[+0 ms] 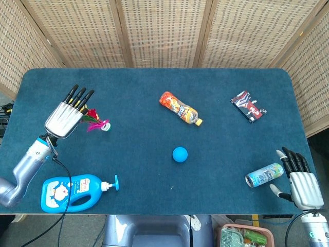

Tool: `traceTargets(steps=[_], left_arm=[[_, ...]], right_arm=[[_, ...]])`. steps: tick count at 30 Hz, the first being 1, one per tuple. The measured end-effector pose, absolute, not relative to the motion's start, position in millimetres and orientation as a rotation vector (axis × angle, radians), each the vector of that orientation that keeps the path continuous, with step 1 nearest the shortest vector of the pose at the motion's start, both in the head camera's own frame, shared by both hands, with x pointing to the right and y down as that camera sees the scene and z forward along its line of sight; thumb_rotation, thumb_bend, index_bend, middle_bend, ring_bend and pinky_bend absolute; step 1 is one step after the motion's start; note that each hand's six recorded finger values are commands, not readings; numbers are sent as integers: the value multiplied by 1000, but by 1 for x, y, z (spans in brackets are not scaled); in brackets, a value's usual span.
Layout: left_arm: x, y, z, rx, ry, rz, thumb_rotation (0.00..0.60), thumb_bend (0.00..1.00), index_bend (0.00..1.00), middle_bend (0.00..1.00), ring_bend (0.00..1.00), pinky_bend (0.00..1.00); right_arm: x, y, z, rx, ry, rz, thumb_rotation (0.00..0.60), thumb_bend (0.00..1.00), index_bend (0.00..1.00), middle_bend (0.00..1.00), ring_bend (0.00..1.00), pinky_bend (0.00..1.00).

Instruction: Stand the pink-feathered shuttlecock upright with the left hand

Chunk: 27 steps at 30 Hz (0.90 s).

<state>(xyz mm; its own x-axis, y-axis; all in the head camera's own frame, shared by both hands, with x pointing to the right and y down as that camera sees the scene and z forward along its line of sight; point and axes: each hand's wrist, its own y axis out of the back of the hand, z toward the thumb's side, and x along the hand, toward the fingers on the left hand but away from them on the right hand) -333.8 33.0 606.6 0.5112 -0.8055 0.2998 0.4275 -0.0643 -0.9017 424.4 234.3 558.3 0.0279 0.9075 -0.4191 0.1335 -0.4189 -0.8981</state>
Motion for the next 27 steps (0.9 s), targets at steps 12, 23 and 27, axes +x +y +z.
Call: traceTargets(steps=[12, 23, 27], left_arm=[[-323, 51, 624, -1183, 177, -939, 600, 407, 651, 44, 0, 0], [-311, 58, 630, -1152, 118, -869, 600, 372, 650, 44, 0, 0], [-308, 62, 633, -1145, 97, -853, 600, 369, 616, 38, 0, 0]], right_arm=[[425, 234, 558, -1631, -1080, 1455, 600, 185, 0, 0, 0, 16], [425, 234, 557, -1633, -1080, 1450, 600, 186, 0, 0, 0, 16], [425, 234, 556, -1633, -1079, 1449, 600, 185, 0, 0, 0, 16]])
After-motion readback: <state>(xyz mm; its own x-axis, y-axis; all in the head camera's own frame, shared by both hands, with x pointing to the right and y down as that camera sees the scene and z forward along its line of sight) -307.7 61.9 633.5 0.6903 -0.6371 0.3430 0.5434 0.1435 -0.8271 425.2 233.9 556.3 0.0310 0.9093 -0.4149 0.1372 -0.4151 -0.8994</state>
